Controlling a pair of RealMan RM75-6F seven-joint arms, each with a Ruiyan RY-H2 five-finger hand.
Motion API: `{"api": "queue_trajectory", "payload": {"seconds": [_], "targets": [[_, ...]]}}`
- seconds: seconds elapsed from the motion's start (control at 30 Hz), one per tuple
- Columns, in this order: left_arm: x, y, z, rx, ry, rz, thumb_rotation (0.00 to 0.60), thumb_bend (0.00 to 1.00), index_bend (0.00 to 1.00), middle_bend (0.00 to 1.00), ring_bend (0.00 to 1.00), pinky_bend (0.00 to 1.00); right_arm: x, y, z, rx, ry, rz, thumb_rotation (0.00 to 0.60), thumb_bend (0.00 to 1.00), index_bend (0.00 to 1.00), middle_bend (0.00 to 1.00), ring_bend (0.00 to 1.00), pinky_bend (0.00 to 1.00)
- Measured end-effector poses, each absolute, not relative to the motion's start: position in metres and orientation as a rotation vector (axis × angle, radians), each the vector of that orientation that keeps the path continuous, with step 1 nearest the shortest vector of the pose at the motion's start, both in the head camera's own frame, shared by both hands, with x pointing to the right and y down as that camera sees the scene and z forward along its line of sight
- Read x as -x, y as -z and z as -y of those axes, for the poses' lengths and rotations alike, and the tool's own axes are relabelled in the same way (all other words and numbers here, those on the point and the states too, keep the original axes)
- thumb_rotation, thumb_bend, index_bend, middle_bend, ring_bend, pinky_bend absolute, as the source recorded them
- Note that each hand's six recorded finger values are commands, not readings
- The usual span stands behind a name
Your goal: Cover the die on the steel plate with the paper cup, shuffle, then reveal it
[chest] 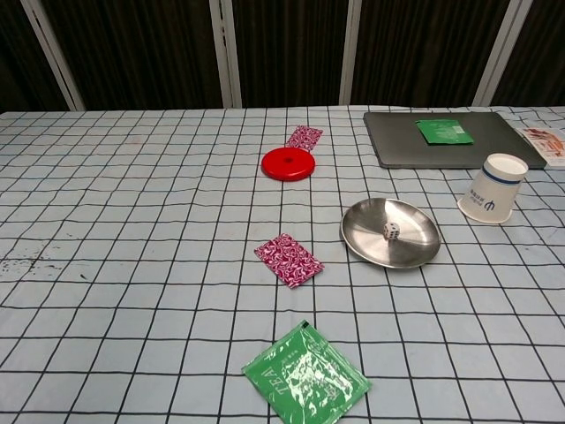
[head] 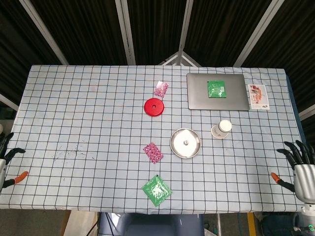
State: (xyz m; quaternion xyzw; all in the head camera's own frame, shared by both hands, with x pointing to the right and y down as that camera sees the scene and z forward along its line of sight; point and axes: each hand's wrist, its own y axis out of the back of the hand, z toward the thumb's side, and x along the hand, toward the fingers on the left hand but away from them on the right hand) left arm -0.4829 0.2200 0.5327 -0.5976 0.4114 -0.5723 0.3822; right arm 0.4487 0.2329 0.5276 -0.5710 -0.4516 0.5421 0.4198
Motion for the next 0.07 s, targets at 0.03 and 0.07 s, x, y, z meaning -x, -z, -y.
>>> {"api": "queue_trajectory", "payload": {"seconds": [0.03, 0.07], "targets": [[0.4843, -0.5312, -0.2198, 1.521, 1.456, -1.056, 0.600, 0.24, 0.31, 0.00, 0.00, 0.13, -0.4516, -0.5275, -0.2357, 1.415, -1.370, 1.117, 0.600, 0.03, 0.30, 0.21, 0.07, 0.00], [0.4855, -0.5299, -0.2195, 1.519, 1.453, -1.062, 0.600, 0.24, 0.31, 0.00, 0.00, 0.13, -0.4550, -0.5278, -0.2384, 1.392, -1.387, 1.096, 0.600, 0.03, 0.28, 0.21, 0.07, 0.00]]}}
